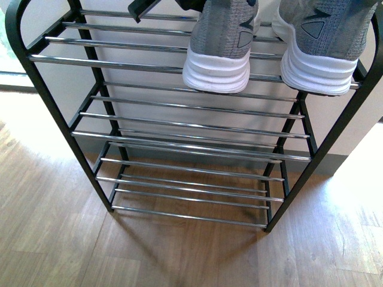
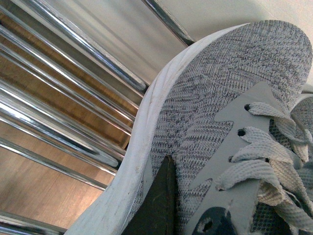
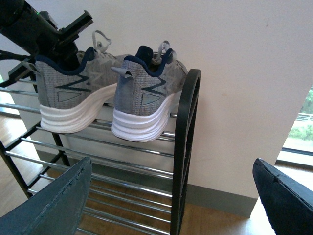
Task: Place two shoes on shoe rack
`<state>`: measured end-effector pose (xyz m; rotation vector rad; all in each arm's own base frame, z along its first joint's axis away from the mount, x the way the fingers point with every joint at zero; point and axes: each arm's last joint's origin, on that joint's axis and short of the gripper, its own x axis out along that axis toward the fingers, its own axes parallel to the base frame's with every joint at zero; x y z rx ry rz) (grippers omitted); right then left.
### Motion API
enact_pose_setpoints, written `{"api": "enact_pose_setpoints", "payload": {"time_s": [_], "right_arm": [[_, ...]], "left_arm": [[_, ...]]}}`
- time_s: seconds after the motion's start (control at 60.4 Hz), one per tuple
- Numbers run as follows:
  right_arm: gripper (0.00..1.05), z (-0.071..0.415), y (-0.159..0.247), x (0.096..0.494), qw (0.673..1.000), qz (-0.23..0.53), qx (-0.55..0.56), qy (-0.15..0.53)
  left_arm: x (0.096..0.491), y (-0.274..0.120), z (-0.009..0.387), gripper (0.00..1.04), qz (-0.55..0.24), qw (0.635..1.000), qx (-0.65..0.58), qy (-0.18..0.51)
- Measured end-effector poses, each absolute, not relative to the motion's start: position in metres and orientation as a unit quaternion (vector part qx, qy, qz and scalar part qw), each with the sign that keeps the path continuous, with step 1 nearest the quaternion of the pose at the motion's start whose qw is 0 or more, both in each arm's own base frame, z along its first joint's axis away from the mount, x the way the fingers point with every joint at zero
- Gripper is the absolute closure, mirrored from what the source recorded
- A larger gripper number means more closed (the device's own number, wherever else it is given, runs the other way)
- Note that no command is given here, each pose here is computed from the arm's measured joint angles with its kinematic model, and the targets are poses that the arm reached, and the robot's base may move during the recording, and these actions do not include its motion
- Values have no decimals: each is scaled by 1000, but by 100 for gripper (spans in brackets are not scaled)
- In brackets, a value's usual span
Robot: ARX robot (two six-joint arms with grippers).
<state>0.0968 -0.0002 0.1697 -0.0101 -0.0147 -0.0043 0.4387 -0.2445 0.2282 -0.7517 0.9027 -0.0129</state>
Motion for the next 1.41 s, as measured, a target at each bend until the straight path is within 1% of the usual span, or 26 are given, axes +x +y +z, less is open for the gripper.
{"api": "enact_pose_setpoints", "payload": {"time_s": [0.248, 0.331, 0.364, 0.463, 0.546, 0.563, 0.629, 0.679, 0.712, 0.811, 0.827, 0.861, 0.91, 0.976, 1.043, 1.109, 1.158, 1.274, 1.407], "right_arm": [[9, 170, 0, 97, 1000, -2, -5, -7], [9, 170, 0, 97, 1000, -2, -5, -7], [9, 170, 0, 97, 1000, -2, -5, -7], [9, 170, 0, 97, 1000, -2, -5, -7], [9, 170, 0, 97, 1000, -2, -5, -7], [9, 170, 0, 97, 1000, -2, -5, -7], [9, 170, 0, 97, 1000, -2, -5, -7], [9, 170, 0, 97, 1000, -2, -5, -7], [9, 170, 0, 97, 1000, -2, -5, -7], [9, 170, 0, 97, 1000, -2, -5, -7], [9, 170, 0, 97, 1000, -2, -5, -7], [9, 170, 0, 97, 1000, -2, -5, -7], [9, 170, 0, 97, 1000, -2, -5, -7], [9, 170, 0, 97, 1000, -2, -5, -7], [9, 170, 0, 97, 1000, -2, -5, -7], [9, 170, 0, 97, 1000, -1, -5, -7], [9, 170, 0, 97, 1000, -1, -5, -7], [9, 170, 0, 97, 1000, -1, -5, -7], [9, 170, 0, 97, 1000, -1, -5, -7]], "left_arm": [[440, -252, 228, 103, -23, 818, -381, 431], [441, -254, 228, 103, -38, 800, -411, 436], [441, -255, 227, 98, -42, 793, -421, 438], [438, -257, 229, 76, -50, 778, -451, 435], [429, -257, 238, 57, -52, 768, -468, 435], [428, -257, 239, 55, -51, 767, -468, 436], [420, -257, 247, 43, -60, 765, -468, 438], [415, -260, 252, 36, -59, 769, -463, 437], [409, -262, 257, 29, -66, 772, -458, 437], [395, -261, 267, 13, -76, 777, -452, 432], [392, -261, 269, 9, -80, 779, -450, 429], [388, -259, 274, 8, -86, 785, -446, 421], [381, -256, 283, 10, -94, 803, -432, 400], [369, -247, 294, 9, -99, 829, -401, 378], [362, -239, 306, 9, -98, 860, -370, 338], [353, -227, 318, 9, -88, 897, -332, 279], [346, -220, 321, 9, -79, 910, -315, 257], [315, -193, 321, 9, -28, 949, -244, 199], [269, -154, 322, 9, 47, 974, -162, 148]]}}
